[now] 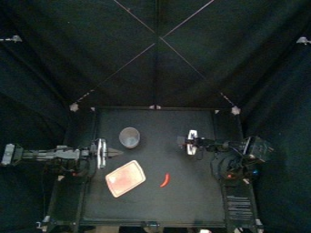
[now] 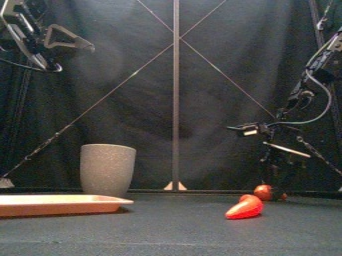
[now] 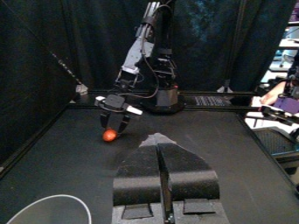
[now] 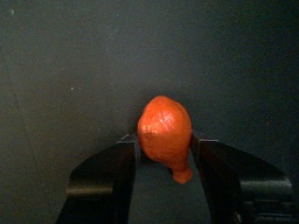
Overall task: Pick the drumstick then place it in the grey bowl
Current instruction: Place drumstick in the grey bowl
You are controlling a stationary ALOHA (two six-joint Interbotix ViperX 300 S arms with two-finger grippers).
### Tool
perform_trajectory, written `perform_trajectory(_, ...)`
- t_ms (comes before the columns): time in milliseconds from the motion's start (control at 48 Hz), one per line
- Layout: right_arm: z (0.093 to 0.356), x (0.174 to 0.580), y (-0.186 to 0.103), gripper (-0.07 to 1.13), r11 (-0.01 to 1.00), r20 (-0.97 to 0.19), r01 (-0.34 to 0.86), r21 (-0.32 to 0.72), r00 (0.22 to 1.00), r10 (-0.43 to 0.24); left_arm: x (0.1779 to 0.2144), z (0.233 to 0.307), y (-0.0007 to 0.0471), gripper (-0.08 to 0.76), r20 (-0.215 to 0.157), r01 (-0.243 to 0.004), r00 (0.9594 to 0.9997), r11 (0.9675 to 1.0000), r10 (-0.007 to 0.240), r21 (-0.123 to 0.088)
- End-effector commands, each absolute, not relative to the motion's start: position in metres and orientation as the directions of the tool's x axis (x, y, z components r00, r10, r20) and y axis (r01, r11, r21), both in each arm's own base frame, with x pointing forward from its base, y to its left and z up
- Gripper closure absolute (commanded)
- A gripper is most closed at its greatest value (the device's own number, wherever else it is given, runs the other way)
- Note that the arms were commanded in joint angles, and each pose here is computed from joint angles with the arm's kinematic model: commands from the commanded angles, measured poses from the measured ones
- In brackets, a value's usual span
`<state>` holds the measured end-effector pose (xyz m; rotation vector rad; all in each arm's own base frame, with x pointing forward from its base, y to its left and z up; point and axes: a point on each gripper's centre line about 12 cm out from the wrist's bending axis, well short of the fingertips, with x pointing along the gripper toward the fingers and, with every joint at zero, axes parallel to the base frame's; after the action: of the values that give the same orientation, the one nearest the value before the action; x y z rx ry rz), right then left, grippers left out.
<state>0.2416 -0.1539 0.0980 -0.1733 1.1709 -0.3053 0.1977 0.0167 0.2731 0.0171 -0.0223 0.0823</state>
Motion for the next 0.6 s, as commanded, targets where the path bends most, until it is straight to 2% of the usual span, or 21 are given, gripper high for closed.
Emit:
perform_trajectory(21, 0.093, 0.244, -0.157, 0.43, 0.947, -0.882, 0.158, -0.278, 0.348, -0.317, 0.1990, 0.2782, 0.0171, 0.627, 0.038, -0.084, 0.9958, 0.9963, 0.083, 0.016)
perform_trajectory(188, 0.095, 0.251, -0.159, 0.52, 0.946, -0.877, 0.168, -0.276, 0.359, -0.320, 0.1987, 0.2764, 0.0171, 0.627, 0.034, -0.084, 0.9959, 0.9963, 0.083, 0.016)
perform_trajectory(271, 0.109, 0.261, -0.160, 0.52, 0.942, -0.852, 0.171, -0.290, 0.401, -0.335, 0.1986, 0.2757, 0.0171, 0.627, 0.032, -0.084, 0.9960, 0.9963, 0.083, 0.016)
perform_trajectory(417, 0.158, 0.300, -0.146, 0.52, 0.935, -0.759, 0.146, -0.323, 0.550, -0.348, 0.1986, 0.2761, 0.0171, 0.627, 0.035, -0.084, 0.9959, 0.9963, 0.083, 0.016)
perform_trajectory(479, 0.190, 0.323, -0.138, 0.52, 0.932, -0.692, 0.139, -0.334, 0.635, -0.343, 0.1987, 0.2767, 0.0171, 0.627, 0.037, -0.084, 0.9958, 0.9963, 0.083, 0.019)
perform_trajectory(604, 0.236, 0.361, -0.125, 0.52, 0.931, -0.587, 0.129, -0.340, 0.745, -0.318, 0.1985, 0.2763, 0.0174, 0.627, 0.037, -0.086, 0.9957, 0.9961, 0.085, 0.021)
